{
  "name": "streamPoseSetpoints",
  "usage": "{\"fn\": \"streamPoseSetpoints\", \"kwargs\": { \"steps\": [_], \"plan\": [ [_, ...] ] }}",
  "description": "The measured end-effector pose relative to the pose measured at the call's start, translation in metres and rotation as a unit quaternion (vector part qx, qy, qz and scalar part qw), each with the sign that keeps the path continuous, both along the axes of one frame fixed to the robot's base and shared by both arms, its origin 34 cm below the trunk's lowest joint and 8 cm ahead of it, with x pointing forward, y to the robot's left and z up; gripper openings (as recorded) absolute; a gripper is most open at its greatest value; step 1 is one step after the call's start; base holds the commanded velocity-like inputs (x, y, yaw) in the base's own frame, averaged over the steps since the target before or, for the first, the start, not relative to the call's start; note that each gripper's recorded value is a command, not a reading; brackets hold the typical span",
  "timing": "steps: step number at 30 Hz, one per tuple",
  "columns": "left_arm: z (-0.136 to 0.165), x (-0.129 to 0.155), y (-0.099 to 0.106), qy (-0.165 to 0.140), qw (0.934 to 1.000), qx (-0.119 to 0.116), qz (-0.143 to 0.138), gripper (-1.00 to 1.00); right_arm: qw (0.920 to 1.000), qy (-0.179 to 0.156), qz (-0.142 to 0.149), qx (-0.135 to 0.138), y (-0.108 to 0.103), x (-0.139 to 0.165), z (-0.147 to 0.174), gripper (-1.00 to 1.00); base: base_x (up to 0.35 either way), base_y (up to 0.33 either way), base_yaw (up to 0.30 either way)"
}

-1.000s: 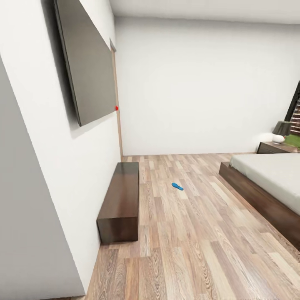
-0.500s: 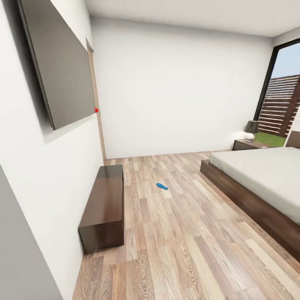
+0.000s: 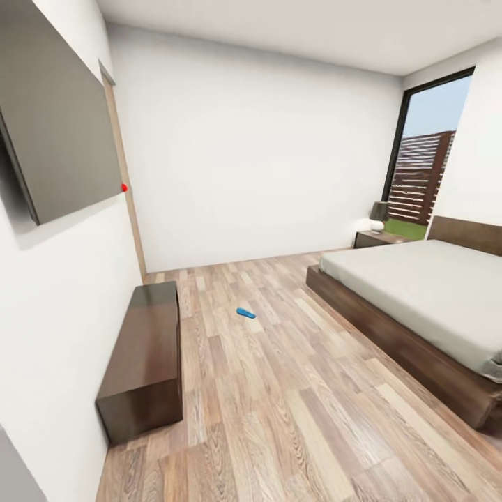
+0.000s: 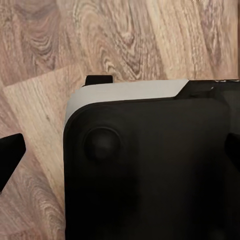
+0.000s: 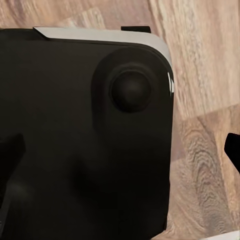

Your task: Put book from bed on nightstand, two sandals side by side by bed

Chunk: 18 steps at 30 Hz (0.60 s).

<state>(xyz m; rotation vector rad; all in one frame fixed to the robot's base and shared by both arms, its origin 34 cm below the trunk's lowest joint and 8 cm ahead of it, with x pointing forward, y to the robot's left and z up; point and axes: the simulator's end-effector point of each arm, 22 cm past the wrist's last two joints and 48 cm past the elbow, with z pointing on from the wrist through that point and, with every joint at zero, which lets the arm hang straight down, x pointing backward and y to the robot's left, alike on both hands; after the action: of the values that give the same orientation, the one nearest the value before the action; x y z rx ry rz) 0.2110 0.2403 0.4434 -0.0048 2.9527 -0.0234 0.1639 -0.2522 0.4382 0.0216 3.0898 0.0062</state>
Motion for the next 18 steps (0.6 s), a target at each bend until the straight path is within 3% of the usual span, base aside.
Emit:
{"fn": "streamPoseSetpoints", "kwargs": {
  "steps": [18],
  "plan": [
    [0.0,0.001,-0.011,-0.002,1.0,-0.007,0.0,1.0,1.0,0.003,-0.002,0.0,-0.002,-0.002,0.0,1.0,0.0,0.0,-0.299]
  ]
}}
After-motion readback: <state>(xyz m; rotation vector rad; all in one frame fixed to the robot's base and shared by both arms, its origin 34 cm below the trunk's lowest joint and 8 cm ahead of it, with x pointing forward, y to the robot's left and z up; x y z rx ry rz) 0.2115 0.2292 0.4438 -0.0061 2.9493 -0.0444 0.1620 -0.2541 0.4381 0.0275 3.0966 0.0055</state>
